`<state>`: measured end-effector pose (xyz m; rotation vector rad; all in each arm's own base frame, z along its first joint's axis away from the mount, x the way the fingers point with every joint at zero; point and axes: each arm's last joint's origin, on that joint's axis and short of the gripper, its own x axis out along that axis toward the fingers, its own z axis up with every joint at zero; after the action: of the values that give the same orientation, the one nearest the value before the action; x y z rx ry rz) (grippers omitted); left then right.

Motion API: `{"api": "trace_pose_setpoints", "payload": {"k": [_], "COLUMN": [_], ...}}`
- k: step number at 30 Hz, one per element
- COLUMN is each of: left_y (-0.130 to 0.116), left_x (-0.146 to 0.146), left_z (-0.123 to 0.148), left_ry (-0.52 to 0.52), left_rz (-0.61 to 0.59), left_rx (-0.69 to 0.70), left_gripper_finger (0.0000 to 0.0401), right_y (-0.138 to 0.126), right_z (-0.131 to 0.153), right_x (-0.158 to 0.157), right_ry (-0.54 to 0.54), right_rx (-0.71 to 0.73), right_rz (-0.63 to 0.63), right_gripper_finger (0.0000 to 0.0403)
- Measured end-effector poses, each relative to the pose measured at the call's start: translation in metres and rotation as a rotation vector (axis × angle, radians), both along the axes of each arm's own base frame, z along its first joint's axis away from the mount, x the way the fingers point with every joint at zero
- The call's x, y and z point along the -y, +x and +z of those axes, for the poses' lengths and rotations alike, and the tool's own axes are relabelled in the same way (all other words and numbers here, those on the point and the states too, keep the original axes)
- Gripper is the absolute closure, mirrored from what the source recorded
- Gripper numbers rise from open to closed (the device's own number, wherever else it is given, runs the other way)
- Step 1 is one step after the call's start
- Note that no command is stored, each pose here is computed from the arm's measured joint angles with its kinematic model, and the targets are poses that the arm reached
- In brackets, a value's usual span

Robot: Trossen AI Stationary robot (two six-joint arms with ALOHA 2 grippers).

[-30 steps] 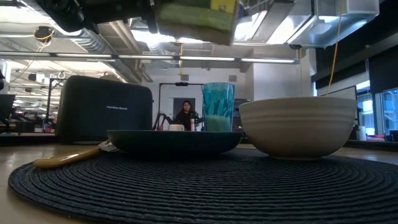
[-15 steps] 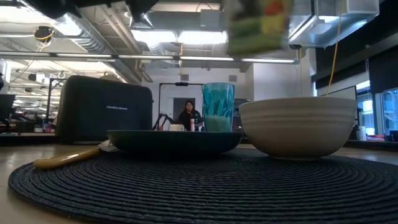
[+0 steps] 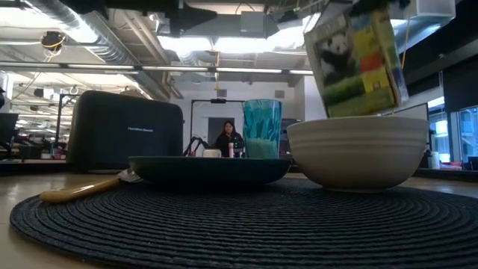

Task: Arrange a breakfast setting
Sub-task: Pour the cereal into the white bowl

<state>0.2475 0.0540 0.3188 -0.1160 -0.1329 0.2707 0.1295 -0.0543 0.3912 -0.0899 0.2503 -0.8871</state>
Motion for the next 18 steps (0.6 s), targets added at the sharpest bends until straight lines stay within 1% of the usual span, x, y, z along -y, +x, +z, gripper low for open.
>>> {"api": "trace_pose_setpoints", "payload": {"k": [4,7,10,13,18], "left_y": [0.008,0.01,0.011,0.011,0.011], "left_x": [0.0,-0.001,-0.001,-0.001,-0.001], "left_z": [0.005,0.008,0.01,0.01,0.01], "left_ry": [0.043,0.048,0.043,0.038,0.036], "left_rz": [-0.034,-0.035,-0.032,-0.032,-0.032], "left_rx": [-0.029,-0.065,-0.09,-0.111,-0.118], "left_gripper_finger": [0.0089,0.0089,0.0089,0.0089,0.0089], "right_y": [0.001,-0.002,-0.003,-0.004,-0.003], "right_z": [-0.041,-0.065,-0.087,-0.103,-0.121], "right_x": [0.0,0.0,-0.001,0.0,0.0], "right_ry": [0.012,0.026,0.05,0.062,0.079], "right_rx": [0.013,0.048,0.051,0.04,0.042], "right_rz": [-0.005,-0.021,-0.031,-0.045,-0.077], "right_gripper_finger": [0.0403,0.0403,0.0403,0.0403,0.0401]}}
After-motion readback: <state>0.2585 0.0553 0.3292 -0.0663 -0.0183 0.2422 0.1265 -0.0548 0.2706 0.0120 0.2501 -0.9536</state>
